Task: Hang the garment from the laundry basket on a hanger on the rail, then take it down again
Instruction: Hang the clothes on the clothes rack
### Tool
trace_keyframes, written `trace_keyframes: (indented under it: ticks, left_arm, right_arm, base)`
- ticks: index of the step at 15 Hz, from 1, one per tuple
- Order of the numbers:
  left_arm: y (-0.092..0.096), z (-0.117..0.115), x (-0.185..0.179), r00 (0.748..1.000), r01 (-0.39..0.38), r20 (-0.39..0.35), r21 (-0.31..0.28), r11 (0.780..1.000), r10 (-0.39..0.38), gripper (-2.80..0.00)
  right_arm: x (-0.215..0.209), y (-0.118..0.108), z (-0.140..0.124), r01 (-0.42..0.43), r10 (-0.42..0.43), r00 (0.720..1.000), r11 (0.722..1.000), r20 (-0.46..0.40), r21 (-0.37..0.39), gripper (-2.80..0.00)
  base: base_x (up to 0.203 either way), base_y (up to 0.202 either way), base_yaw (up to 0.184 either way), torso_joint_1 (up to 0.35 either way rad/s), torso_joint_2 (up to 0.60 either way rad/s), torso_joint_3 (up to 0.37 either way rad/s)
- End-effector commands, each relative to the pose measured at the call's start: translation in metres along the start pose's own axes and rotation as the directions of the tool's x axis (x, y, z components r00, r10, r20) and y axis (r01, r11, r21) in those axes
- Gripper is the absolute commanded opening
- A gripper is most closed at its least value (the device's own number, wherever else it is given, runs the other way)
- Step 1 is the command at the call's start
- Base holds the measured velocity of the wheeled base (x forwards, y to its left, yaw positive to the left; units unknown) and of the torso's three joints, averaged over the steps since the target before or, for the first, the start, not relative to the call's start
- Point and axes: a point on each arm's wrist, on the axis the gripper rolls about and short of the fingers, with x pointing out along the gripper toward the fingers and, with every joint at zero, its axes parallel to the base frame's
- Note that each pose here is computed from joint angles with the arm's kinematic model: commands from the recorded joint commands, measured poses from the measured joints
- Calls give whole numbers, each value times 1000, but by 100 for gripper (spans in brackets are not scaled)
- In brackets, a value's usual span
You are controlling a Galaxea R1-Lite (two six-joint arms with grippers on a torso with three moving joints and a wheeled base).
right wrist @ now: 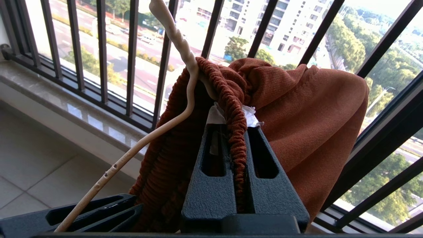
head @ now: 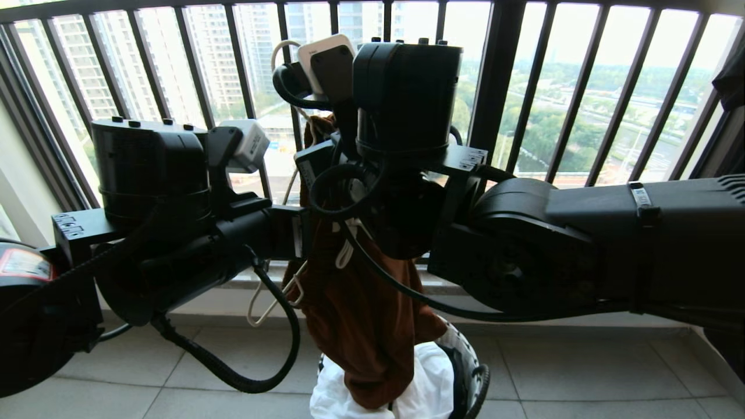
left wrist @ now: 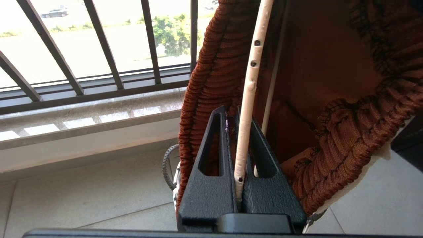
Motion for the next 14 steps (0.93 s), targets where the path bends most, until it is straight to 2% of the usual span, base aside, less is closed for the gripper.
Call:
trace_keyframes:
  ticks: [1,3,14]
  left_arm:
    - [0,2,0,999,6,42,-17,1000,-5,-280]
    - [-1,0,4,994,18,112,-27,999,-15,-280]
    - [-1,-1,6,993,17,119,-24,1000,-14,-280]
  right_arm:
    - [0,4,-2,-4,4,1000,1000,-3,-4,-280]
    - [0,5,-2,-5,5,1000,1000,-2,-5,-280]
    - [0,4,-1,-3,3,1000,1000,-1,-5,-280]
  base:
    - [0,0,0,0,0,0]
    - [0,0,0,0,0,0]
    - [0,0,0,0,0,0]
